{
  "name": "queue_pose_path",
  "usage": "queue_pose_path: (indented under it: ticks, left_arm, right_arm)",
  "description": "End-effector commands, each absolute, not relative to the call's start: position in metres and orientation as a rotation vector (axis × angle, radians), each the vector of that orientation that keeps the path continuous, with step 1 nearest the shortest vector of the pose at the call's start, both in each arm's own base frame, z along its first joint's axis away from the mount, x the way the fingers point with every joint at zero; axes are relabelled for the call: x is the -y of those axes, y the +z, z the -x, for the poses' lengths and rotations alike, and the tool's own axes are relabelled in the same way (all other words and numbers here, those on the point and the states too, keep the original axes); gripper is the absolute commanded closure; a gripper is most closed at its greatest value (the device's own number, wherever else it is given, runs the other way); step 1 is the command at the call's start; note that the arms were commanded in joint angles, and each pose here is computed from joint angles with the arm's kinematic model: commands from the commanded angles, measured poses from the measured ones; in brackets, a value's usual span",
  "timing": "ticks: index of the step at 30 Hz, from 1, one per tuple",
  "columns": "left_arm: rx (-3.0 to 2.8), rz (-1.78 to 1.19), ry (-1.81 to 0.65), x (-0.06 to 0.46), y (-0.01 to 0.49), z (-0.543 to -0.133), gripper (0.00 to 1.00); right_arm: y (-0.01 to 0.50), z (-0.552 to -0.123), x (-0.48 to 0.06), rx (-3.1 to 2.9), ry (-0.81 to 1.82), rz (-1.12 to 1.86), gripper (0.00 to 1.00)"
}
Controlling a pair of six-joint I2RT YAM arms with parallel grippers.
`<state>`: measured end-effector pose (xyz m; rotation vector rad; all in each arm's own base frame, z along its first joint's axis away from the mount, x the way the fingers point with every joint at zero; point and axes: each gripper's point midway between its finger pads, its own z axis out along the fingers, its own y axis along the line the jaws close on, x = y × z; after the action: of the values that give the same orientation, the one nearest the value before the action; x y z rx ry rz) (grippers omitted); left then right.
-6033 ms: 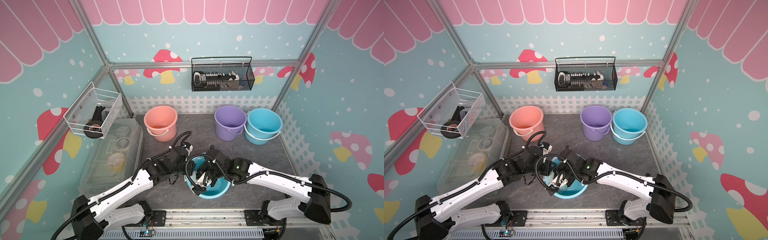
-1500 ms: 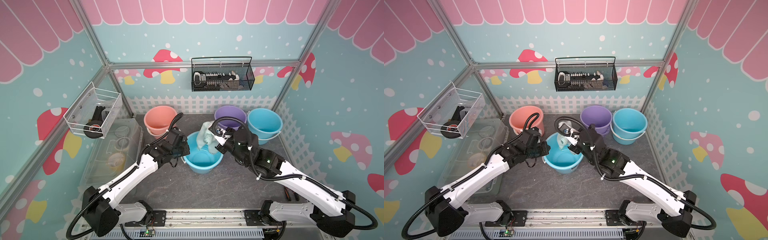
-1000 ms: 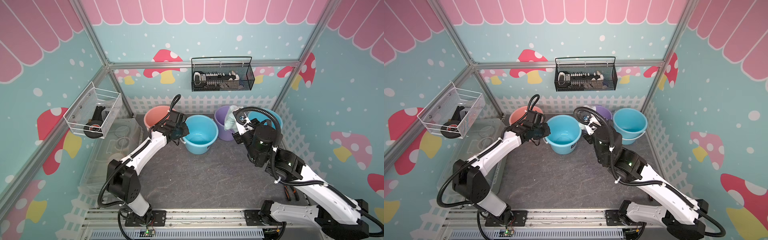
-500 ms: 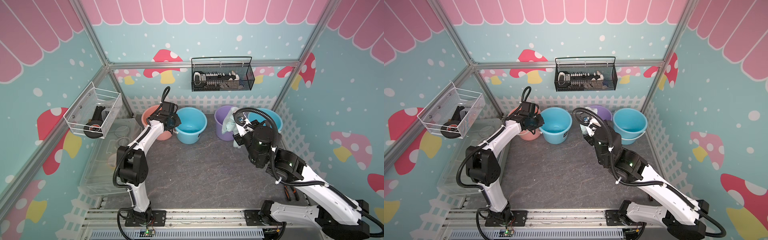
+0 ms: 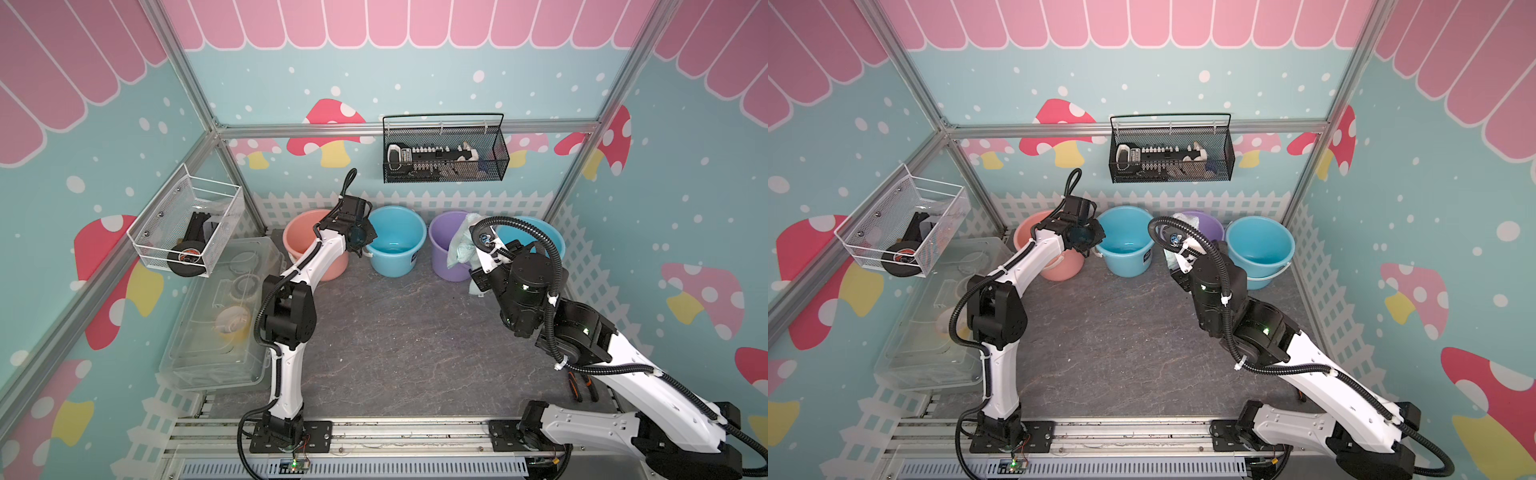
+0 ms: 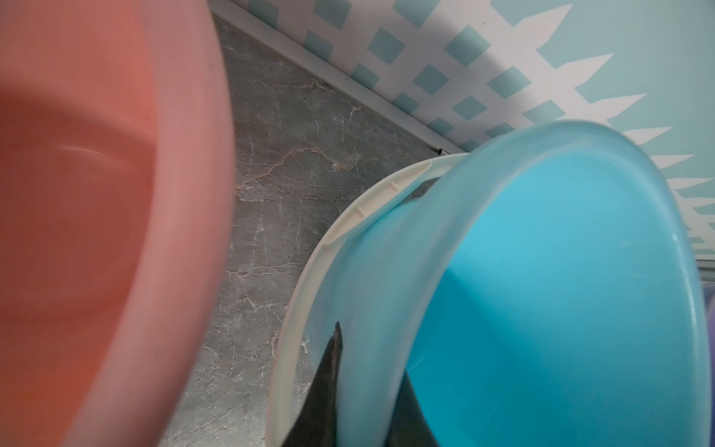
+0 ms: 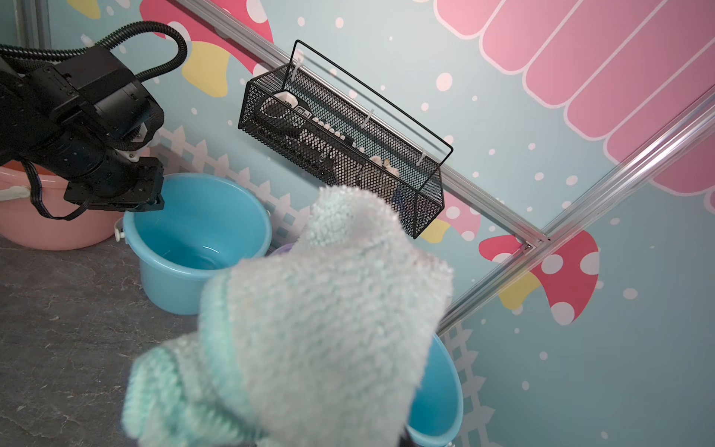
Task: Wipe the inside of the bucket with a cloth
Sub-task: Place the bucket at the center of the board.
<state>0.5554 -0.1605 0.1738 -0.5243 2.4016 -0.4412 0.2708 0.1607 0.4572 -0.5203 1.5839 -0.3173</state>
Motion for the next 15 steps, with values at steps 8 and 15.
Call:
queue_pose_path:
  ticks: [8, 15]
  left_arm:
    - [-2.344, 0.556, -0.356, 0.142, 0.207, -0.557, 0.70]
    - [-2.312, 0.553, -0.328, 0.133, 0.236, -0.547, 0.63]
  right_arm:
    - [0.458, -0.271, -0.144, -1.600, -0.368, 0.471, 1.00]
    - [0.454, -0.280, -0.137, -1.632, -0.403, 0.465, 1.00]
